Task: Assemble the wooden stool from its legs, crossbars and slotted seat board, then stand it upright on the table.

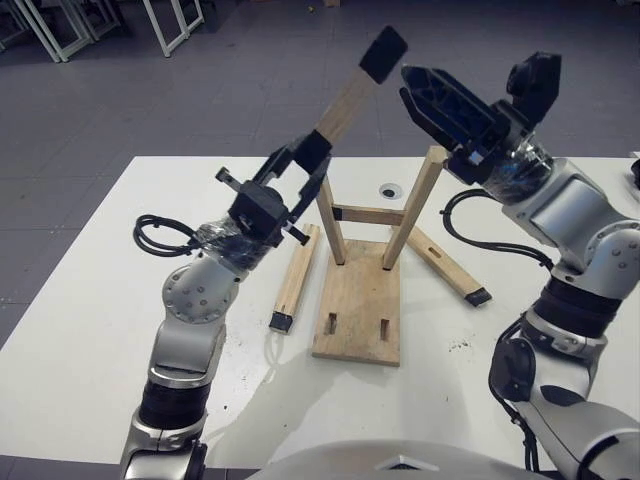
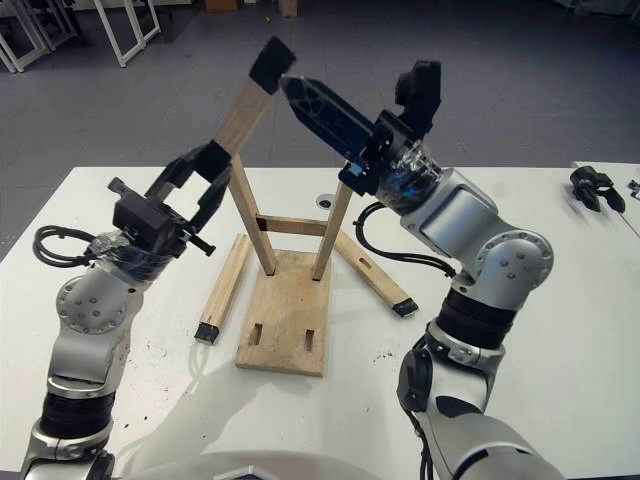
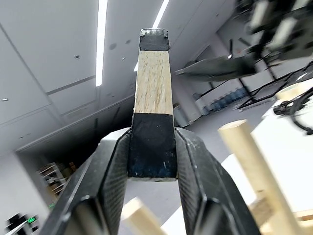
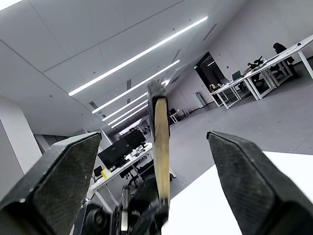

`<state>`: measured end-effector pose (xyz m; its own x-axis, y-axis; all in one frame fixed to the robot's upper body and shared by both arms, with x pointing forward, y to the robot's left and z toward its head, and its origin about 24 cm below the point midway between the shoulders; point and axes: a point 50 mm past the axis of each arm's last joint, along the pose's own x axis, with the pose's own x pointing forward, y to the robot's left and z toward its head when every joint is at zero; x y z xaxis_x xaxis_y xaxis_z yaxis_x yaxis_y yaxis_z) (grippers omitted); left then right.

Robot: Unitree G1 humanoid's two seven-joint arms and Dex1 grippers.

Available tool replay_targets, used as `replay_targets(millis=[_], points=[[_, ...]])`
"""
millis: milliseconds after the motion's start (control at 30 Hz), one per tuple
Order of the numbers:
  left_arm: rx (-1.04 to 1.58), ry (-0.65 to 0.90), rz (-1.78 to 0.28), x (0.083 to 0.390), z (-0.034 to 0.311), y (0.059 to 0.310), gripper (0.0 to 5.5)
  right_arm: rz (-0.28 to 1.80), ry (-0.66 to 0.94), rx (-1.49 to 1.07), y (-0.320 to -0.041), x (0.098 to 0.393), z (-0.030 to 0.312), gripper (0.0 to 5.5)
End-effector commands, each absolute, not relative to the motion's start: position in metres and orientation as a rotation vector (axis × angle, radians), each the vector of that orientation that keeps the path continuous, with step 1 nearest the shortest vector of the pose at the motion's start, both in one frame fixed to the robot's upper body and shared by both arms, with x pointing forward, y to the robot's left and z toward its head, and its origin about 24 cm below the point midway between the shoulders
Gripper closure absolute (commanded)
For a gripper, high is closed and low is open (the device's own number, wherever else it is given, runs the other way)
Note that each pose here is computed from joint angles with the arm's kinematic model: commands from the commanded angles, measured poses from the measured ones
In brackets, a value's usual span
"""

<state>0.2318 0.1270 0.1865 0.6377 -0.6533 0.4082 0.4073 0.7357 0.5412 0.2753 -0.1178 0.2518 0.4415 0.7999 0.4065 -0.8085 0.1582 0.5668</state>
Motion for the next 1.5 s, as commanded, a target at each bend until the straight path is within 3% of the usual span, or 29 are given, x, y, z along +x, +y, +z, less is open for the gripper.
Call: replay_targets(millis=[33, 600, 633, 833, 1033, 1100, 1233, 1367, 1500], points=[[0.413, -0.601, -0.71, 0.228, 0.184, 0.119, 4.19, 1.2, -0.022, 0.79, -0.108, 0.272, 0.261, 1.83], [0.371, -0.533, -0.73, 0.231, 0.183, 0.13, 4.19, 1.223, -0.036, 0.613, -0.112, 0.268, 0.258, 4.96], [0.368, -0.533, -0.728, 0.231, 0.184, 0.13, 3.79, 1.217, -0.028, 0.607, -0.113, 0.27, 0.256, 5.08], [0.396, -0.502, -0.685, 0.234, 0.177, 0.137, 2.95, 1.152, -0.075, 0.673, -0.124, 0.279, 0.267, 5.09], [0.428, -0.332, -0.615, 0.233, 0.135, 0.154, 2.88, 0.764, -0.263, 0.636, -0.174, 0.312, 0.282, 5.09], [0.425, -0.322, -0.6, 0.232, 0.131, 0.156, 2.88, 0.619, -0.253, 0.535, -0.189, 0.322, 0.268, 5.09], [0.433, -0.294, -0.582, 0.232, 0.123, 0.159, 2.88, 0.471, -0.029, 0.158, -0.199, 0.331, 0.208, 5.09], [0.443, -0.274, -0.584, 0.232, 0.118, 0.16, 2.88, 0.555, 0.183, -0.048, -0.189, 0.318, 0.152, 5.09], [0.442, -0.267, -0.586, 0.232, 0.117, 0.16, 2.88, 0.589, 0.277, -0.1, -0.192, 0.312, 0.128, 5.09]])
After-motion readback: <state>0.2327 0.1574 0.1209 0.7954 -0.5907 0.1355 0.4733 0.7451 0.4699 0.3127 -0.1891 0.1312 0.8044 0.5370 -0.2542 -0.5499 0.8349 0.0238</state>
